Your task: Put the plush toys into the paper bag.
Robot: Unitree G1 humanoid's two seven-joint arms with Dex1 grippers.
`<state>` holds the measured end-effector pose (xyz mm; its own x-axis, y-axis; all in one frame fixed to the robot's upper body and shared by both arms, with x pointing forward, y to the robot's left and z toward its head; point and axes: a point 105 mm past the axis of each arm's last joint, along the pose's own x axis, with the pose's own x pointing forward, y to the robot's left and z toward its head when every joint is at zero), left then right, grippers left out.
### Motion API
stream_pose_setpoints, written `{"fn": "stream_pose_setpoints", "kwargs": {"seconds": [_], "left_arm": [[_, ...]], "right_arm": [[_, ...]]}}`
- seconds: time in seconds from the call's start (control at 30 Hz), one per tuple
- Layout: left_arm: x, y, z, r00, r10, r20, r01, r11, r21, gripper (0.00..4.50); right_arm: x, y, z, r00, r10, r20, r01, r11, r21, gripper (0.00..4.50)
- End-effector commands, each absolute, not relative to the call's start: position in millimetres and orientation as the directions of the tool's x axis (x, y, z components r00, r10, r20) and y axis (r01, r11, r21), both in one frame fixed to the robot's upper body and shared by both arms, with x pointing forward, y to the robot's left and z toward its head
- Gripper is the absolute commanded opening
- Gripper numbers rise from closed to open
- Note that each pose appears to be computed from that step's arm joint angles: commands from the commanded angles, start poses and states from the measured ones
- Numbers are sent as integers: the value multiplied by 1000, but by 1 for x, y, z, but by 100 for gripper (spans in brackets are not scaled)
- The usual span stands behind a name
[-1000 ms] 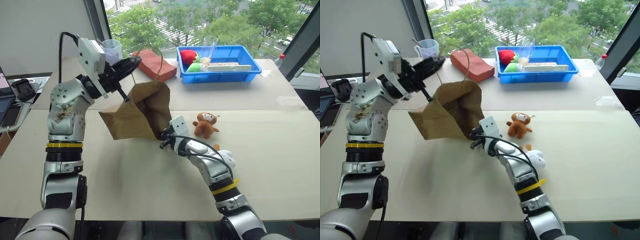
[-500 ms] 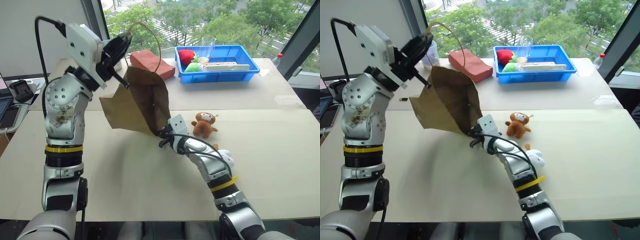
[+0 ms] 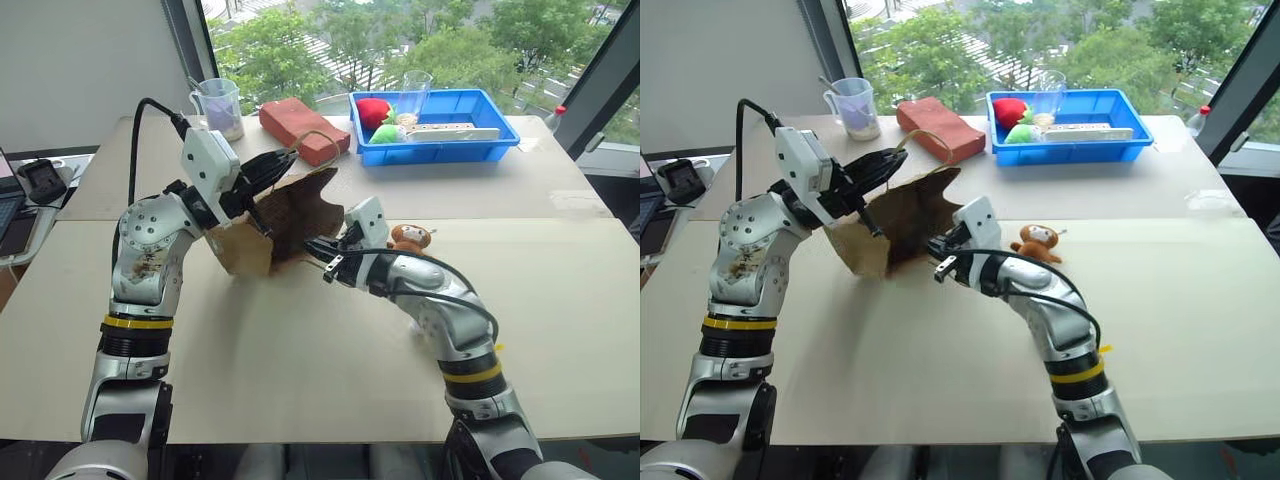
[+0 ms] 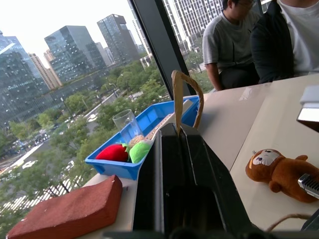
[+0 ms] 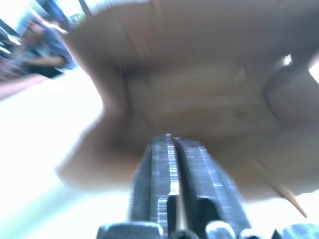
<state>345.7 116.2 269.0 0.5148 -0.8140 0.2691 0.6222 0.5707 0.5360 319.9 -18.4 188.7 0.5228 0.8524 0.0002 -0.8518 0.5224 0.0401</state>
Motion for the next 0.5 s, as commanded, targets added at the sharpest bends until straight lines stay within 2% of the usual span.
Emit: {"fn": "stream_pose_setpoints", "kwargs": {"seconds": [0.03,0.17,0.27,0.3,0.43,0.5], "left_arm": [[342,115,273,490,-826,280,620,555,554,0],[338,113,266,474,-840,264,644,535,548,0],[331,109,263,440,-862,250,675,501,541,0],[330,108,262,431,-868,246,684,492,538,0],[317,103,256,359,-915,183,744,399,536,0],[310,102,255,321,-935,148,770,349,534,0]], "right_arm": [[297,-25,223,448,890,84,-893,449,12,195],[281,-70,250,458,885,84,-888,459,6,330],[276,-108,242,527,849,-44,-850,526,-26,433],[274,-116,238,540,838,-83,-842,539,-37,447],[270,-166,197,612,716,-337,-779,620,-98,447],[266,-185,177,614,664,-426,-761,642,-96,447]]}}
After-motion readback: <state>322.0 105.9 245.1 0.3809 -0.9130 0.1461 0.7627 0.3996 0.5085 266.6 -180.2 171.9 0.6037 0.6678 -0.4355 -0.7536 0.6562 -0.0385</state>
